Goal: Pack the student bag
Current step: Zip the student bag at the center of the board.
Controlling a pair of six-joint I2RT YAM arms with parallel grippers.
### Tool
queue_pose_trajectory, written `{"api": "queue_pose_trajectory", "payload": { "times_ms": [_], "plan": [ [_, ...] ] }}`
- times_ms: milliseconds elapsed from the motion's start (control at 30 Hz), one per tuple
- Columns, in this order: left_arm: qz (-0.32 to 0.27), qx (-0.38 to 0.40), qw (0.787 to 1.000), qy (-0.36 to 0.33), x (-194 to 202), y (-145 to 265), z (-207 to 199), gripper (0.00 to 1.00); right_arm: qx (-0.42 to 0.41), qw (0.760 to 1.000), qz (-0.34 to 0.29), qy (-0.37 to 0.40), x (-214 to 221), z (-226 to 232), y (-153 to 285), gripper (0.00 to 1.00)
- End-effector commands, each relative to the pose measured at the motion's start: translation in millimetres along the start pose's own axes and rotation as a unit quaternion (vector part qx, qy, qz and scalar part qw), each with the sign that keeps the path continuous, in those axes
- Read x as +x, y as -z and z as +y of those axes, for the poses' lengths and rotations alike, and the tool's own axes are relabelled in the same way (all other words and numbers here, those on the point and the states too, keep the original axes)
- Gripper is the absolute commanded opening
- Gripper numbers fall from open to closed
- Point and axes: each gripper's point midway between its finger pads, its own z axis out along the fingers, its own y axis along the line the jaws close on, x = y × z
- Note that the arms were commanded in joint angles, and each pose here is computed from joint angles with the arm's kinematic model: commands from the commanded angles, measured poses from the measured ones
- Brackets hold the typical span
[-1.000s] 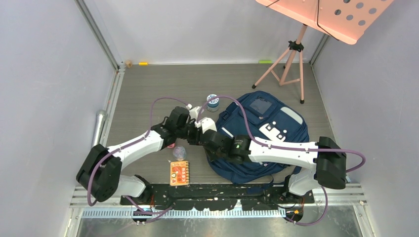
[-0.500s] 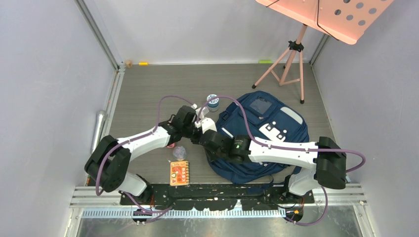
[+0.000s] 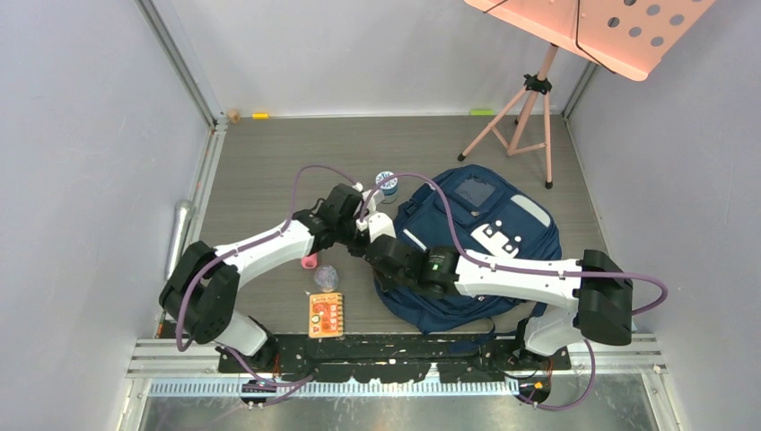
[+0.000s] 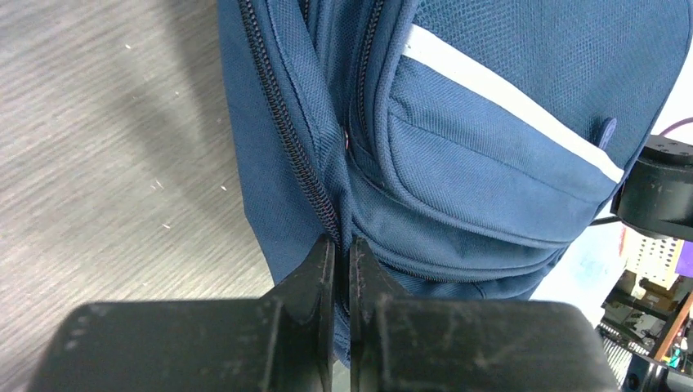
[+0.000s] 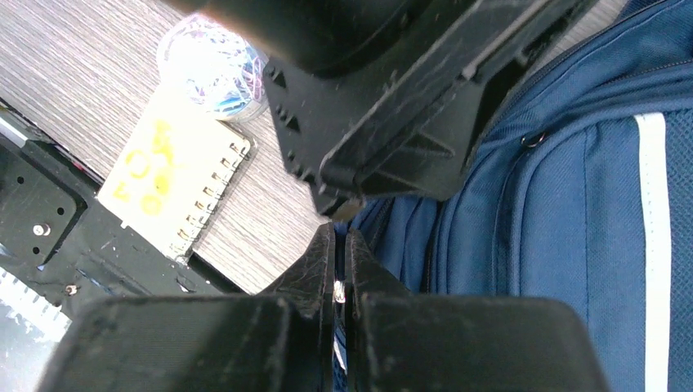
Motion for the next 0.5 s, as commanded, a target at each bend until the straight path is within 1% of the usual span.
{"api": "queue_pose_trajectory", "payload": {
  "times_ms": [0, 133, 267, 467],
  "plan": [
    [-0.076, 0.002, 0.996, -0.041, -65, 6, 2, 0.0, -0.069, 0.997, -0.033, -0.026, -19, 26, 20, 0.0],
    [-0.095, 0.012, 0.994, -0.055, -98, 3, 4, 0.0, -0.078, 0.996, -0.022, -0.022, -11, 26, 23, 0.0],
    [-0.108, 0.018, 0.99, -0.089, -128, -4, 0, 0.0, -0.079, 0.997, -0.007, -0.012, -3, 26, 20, 0.0],
    [-0.137, 0.023, 0.984, -0.113, -175, -14, 2, 0.0, -0.082, 0.997, 0.002, -0.005, 0, 29, 16, 0.0]
  ]
}}
